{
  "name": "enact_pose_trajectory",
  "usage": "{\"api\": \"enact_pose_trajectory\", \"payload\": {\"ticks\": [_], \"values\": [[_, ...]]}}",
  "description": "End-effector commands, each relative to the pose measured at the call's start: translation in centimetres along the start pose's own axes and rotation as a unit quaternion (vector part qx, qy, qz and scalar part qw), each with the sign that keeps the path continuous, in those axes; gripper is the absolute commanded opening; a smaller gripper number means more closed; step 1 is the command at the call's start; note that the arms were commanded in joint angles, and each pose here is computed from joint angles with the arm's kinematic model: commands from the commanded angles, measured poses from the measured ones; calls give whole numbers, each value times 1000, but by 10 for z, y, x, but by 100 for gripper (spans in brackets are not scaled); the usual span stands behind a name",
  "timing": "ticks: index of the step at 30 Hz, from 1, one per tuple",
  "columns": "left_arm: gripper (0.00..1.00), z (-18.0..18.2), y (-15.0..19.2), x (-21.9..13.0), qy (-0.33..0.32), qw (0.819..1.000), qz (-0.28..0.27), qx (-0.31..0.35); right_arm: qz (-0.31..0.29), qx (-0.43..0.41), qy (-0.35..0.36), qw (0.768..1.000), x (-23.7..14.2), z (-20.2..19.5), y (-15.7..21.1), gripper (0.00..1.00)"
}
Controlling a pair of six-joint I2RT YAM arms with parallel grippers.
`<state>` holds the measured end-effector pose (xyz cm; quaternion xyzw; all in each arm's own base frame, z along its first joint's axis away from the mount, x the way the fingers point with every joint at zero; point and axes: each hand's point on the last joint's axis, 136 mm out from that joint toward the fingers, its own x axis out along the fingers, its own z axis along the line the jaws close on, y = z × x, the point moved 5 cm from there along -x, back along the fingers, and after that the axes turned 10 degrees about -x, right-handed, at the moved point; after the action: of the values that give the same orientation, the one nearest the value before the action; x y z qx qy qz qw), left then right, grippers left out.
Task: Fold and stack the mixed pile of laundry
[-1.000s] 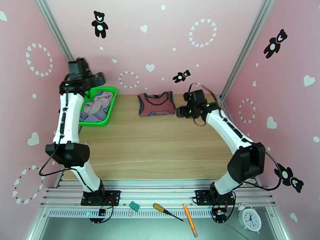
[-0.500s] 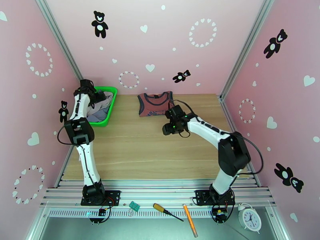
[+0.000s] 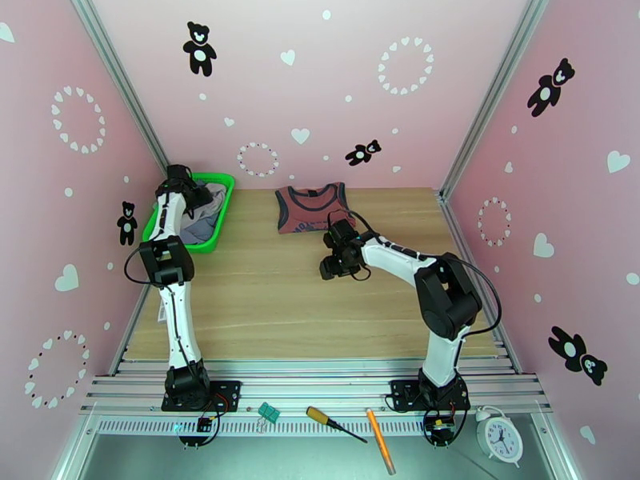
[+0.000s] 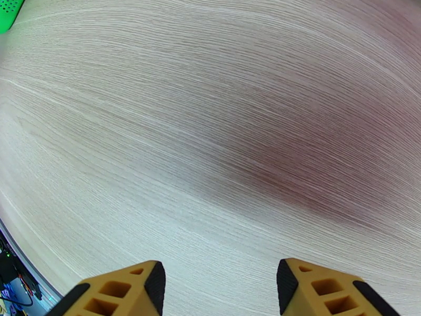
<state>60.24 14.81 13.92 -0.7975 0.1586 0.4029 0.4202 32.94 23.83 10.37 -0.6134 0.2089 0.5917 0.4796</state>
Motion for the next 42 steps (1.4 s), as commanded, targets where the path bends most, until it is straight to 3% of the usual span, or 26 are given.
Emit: {"api": "enact_pose_trajectory", "payload": {"ticks": [1,9,12,18,23,28,32,36,42], "values": [[59,-8,-8,1,22,1000,-16,4,2,1,10,1000,-4,1,1,60],[23,-12,-2,13,49,999,-4,-15,-9,1,24,1000,-25,2,8,60],[0,-16,1,15,68,997,8,-24,-18,2,33,999,-39,1,12,60],[0,-29,-11,-15,91,996,-2,-17,-50,2,49,998,-72,1,17,60],[0,-49,-35,-85,118,992,-42,4,-88,5,56,995,-99,1,21,60],[0,-69,-59,-191,152,983,-101,13,-120,2,58,991,-117,2,29,60],[0,-84,-57,-272,200,973,-117,2,-142,-2,60,988,-130,2,36,60],[0,-102,-29,-337,244,966,-91,6,-164,-1,64,984,-141,1,44,60],[0,-153,69,-410,304,948,-49,79,-191,9,69,979,-156,-4,61,60]]}}
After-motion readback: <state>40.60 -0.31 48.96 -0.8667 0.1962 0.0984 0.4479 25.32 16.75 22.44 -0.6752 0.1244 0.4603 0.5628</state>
